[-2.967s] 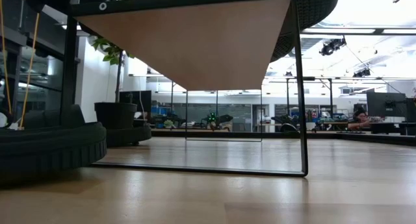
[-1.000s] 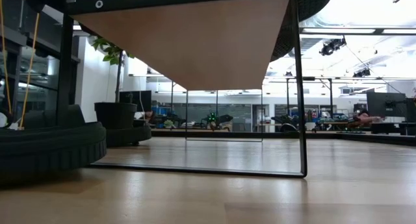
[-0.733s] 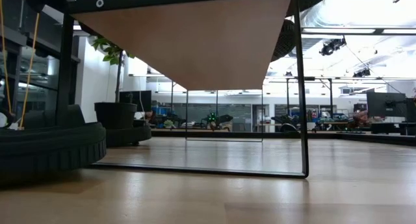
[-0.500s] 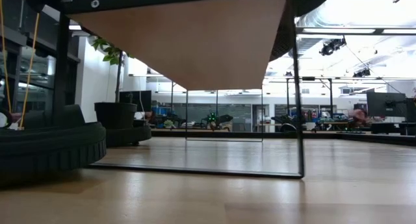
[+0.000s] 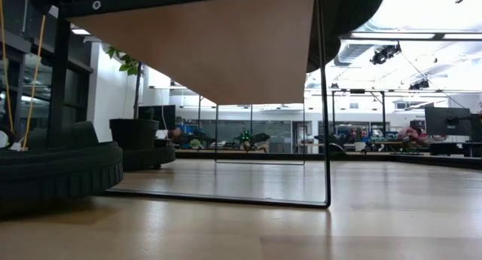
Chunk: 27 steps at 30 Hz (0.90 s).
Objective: Pick and place slides into the shelf
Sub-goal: Adjust the black slides on the shelf
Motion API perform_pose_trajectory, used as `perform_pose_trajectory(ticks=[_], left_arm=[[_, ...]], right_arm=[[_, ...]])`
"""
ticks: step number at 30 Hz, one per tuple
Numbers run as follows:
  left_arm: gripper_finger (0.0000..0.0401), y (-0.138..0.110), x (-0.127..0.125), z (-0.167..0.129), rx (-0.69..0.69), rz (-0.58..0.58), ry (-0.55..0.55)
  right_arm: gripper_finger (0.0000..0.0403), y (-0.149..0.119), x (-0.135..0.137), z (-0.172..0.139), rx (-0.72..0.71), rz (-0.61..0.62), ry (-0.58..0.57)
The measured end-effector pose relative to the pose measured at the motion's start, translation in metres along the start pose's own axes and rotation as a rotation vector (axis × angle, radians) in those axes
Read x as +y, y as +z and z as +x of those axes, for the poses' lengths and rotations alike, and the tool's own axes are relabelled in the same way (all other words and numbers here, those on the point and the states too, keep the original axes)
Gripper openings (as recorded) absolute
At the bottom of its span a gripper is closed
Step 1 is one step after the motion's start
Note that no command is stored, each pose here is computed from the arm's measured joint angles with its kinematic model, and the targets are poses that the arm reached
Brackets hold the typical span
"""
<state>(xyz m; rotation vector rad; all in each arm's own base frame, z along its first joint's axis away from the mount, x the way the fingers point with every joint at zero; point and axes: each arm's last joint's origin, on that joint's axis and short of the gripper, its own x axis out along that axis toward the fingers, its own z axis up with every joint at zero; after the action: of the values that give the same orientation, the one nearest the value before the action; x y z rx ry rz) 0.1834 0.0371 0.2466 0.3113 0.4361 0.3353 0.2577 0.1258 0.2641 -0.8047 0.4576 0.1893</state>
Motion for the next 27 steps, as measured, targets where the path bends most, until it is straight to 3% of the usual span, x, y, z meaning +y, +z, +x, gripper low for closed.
perform_pose_trajectory(ticks=[7, 27], left_arm=[[0.0303, 0.0, 0.0, 0.0, 0.0, 0.0, 0.007], [0.0303, 0.0, 0.0, 0.0, 0.0, 0.0, 0.013]], right_arm=[[0.0, -0.015, 0.001, -0.018, -0.107, 0.041, 0.004], [0.0, -0.015, 0.012, 0.006, -0.163, 0.039, -0.047]])
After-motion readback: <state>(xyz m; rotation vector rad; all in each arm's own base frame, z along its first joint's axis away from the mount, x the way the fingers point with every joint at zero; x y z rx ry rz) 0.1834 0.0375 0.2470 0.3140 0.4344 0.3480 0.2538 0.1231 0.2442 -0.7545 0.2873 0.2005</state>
